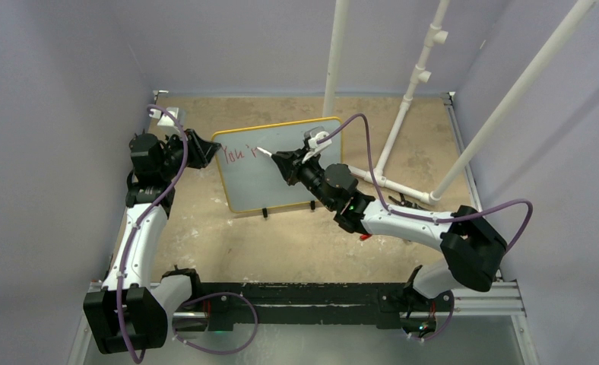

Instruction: Write a sentence on the whiteboard

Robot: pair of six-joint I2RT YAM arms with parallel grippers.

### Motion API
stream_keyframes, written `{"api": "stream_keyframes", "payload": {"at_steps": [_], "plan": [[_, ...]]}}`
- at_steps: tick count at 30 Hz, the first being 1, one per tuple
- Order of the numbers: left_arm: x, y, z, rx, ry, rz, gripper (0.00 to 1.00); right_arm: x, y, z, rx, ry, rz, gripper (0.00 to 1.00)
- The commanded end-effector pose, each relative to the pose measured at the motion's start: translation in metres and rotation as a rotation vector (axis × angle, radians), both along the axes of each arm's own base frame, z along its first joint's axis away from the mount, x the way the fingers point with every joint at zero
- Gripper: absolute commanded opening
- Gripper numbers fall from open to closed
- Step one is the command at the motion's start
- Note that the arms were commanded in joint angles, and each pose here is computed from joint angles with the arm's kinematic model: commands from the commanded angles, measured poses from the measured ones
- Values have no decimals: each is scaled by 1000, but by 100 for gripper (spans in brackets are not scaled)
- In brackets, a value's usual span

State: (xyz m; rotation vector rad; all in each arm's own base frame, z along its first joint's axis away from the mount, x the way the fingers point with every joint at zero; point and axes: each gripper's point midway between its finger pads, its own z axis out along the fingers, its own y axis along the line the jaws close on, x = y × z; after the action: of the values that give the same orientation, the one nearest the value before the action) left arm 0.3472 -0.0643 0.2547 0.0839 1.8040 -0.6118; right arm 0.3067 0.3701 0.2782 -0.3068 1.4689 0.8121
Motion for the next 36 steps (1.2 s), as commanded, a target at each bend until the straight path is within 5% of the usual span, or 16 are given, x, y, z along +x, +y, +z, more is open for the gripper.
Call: {"api": "stream_keyframes", "payload": {"at_steps": [1,36], "plan": [[2,-1,8,9,-41,-16,23,1,2,-4,-14,10,8,0],[2,-1,8,9,-43,-18,23,10,-14,13,14,-2,-85,0]]}}
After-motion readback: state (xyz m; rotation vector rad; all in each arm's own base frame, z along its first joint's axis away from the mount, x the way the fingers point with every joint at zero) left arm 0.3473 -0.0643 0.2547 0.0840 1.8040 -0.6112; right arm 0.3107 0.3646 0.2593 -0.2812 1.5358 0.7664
